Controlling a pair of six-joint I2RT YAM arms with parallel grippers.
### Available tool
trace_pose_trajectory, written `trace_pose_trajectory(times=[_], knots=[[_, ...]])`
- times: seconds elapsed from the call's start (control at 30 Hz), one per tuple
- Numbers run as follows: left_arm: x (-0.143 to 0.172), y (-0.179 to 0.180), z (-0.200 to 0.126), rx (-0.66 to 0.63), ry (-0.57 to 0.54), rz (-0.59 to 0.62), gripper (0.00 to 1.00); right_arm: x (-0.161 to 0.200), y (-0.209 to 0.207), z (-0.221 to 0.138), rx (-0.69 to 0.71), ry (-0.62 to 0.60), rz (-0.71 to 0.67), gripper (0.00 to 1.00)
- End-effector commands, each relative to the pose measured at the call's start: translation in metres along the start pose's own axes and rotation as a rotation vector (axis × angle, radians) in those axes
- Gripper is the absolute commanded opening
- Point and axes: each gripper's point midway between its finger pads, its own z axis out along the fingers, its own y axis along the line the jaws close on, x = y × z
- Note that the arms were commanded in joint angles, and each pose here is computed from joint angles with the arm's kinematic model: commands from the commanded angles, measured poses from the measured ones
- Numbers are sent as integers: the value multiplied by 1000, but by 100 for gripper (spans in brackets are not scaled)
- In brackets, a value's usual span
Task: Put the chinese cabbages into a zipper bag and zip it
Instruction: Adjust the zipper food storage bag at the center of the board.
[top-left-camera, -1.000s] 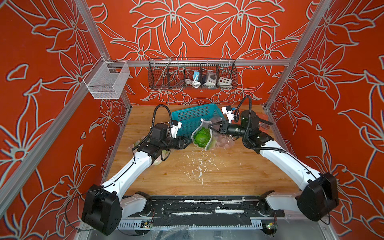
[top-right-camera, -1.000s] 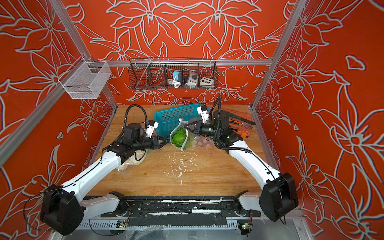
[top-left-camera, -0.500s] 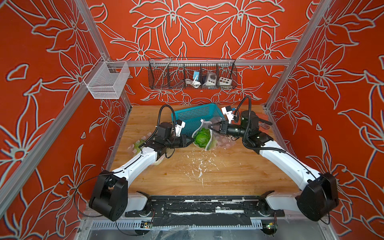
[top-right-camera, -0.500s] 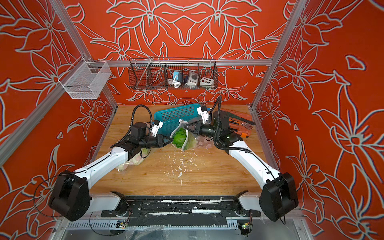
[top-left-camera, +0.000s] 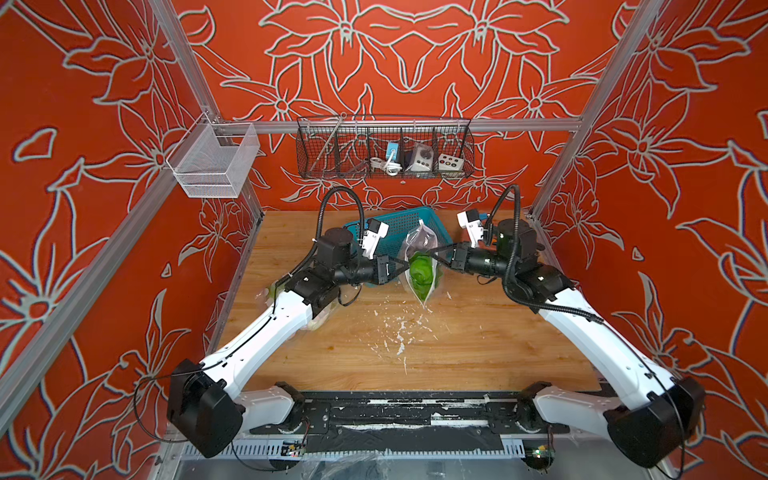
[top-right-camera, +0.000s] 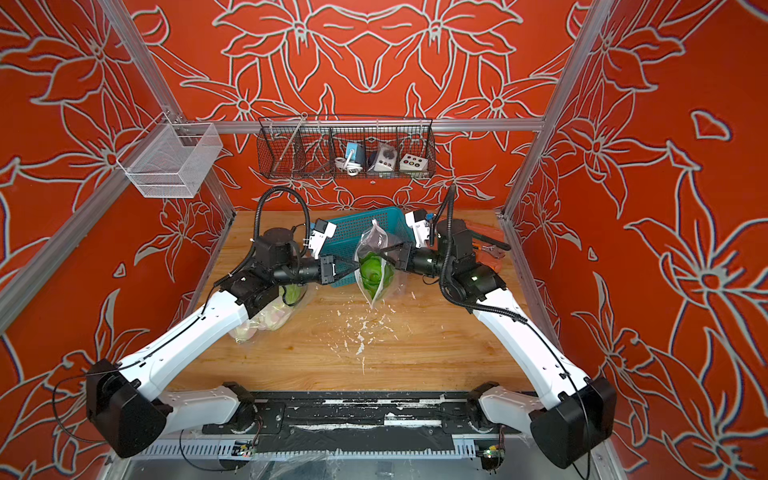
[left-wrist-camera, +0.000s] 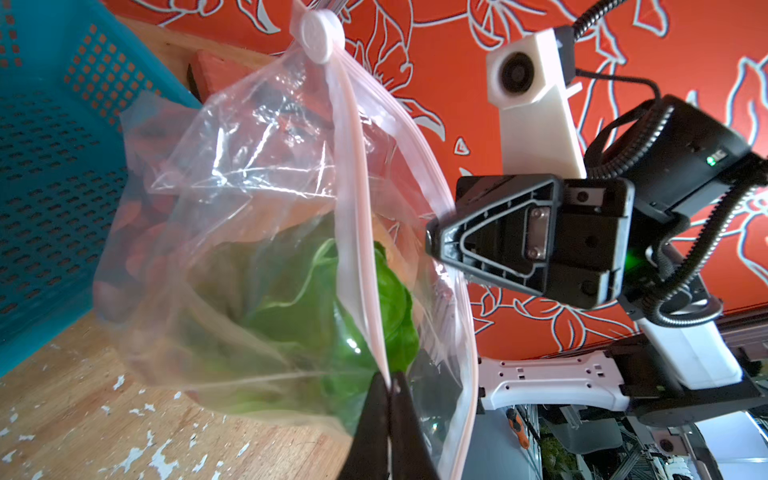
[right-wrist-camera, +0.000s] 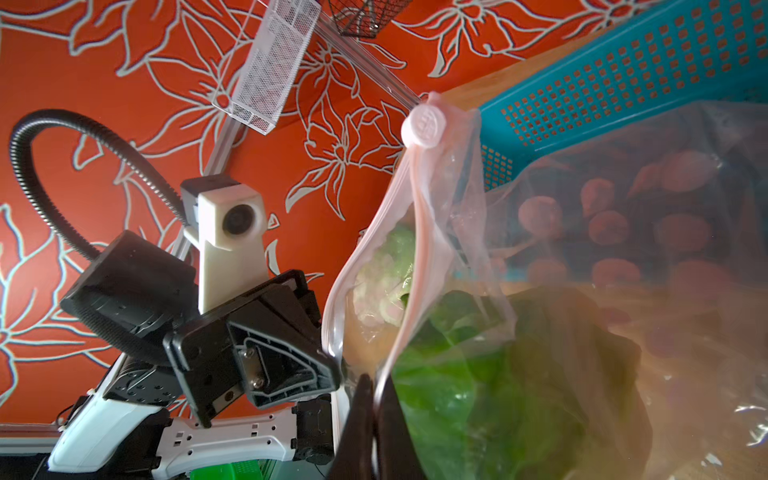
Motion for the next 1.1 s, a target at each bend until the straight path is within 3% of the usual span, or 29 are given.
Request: trace_pose_trajectory(times=[0.0,0.37,0.53,0.63,0.7,0.83,0.93,1.07], knots=[[-11,-32,-7,66,-4,32,0,-17,22,-14,-17,-59,0,0],[-23,-73,-14,204,-12,56,0,-38,52,-15,-124,-117,63,0],[-13,-48,1,195,-1,-5,0,-27,-2,14,40,-49,69,0],[-17,-21,10,153,-33,-83,0,-23,-14,27,61,3,43,0],[-26,-10,9,140,-77,-122,0,-22,-12,27,64,25,-8,7],[-46,0,5,116,-148,-145,0,-18,-4,10,106,50,-185,39],[-50,10,8,104,-162,-160,0,-11,-10,-12,194,48,-322,57],[-51,19,16,107,-161,-192,0,6,-25,-28,271,36,-422,72]])
